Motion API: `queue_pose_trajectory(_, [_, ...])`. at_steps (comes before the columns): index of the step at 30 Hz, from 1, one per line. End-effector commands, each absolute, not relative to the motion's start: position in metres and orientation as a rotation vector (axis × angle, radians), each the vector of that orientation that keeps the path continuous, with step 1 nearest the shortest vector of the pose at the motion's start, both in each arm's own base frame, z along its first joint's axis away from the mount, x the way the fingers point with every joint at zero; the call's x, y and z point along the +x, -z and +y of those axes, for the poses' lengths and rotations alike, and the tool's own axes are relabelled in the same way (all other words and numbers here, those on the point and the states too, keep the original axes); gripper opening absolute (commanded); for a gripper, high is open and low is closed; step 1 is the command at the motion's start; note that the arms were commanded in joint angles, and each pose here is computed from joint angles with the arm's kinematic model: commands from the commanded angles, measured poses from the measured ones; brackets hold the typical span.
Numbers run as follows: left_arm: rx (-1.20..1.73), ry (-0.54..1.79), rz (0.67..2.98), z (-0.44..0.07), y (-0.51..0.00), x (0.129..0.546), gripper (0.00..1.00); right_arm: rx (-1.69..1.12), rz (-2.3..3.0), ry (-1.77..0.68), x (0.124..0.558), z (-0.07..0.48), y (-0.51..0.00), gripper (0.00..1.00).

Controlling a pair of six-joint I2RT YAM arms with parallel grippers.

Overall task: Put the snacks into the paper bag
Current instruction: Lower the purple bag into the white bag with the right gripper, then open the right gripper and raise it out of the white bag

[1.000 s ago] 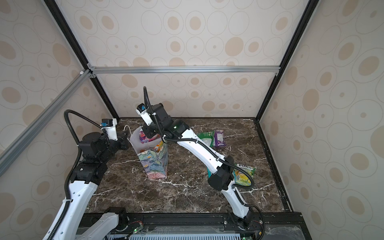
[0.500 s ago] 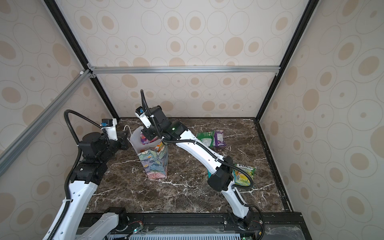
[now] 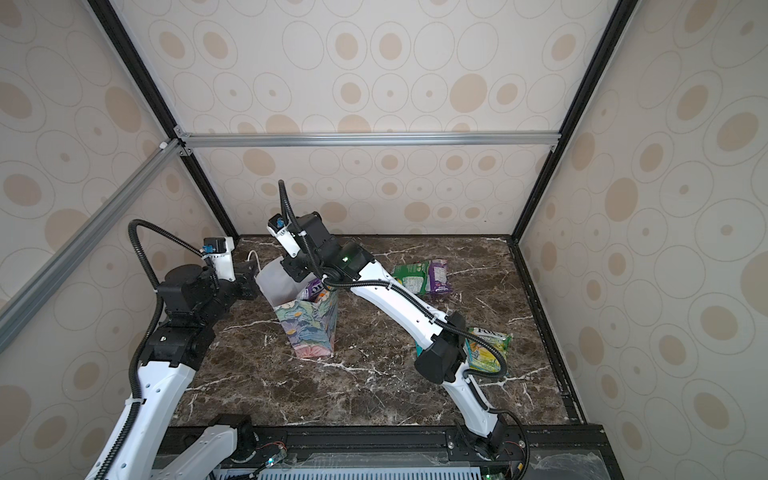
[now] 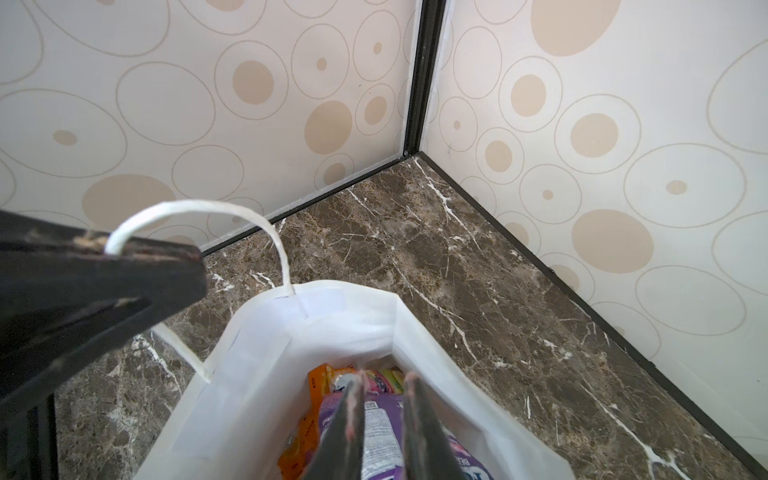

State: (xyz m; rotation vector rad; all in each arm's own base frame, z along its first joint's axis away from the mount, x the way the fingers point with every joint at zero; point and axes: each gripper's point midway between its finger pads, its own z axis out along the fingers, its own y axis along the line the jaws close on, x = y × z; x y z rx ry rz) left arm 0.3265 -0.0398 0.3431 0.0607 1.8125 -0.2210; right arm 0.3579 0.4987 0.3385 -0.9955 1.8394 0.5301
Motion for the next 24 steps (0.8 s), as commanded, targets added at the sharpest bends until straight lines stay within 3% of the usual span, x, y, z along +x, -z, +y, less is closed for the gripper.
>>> queue_pose_trajectory(1, [0.061,0.207,1.784,-0.037,-0.352,0.325,0.04,-1.003,1.801,-0.541,0.346,0.496,-0.359,0.24])
queue_pose_trajectory(24, [0.064,0.212,1.782,-0.038,-0.352,0.325,0.04,-0.989,1.684,-0.689,0.296,0.467,-0.414,0.27])
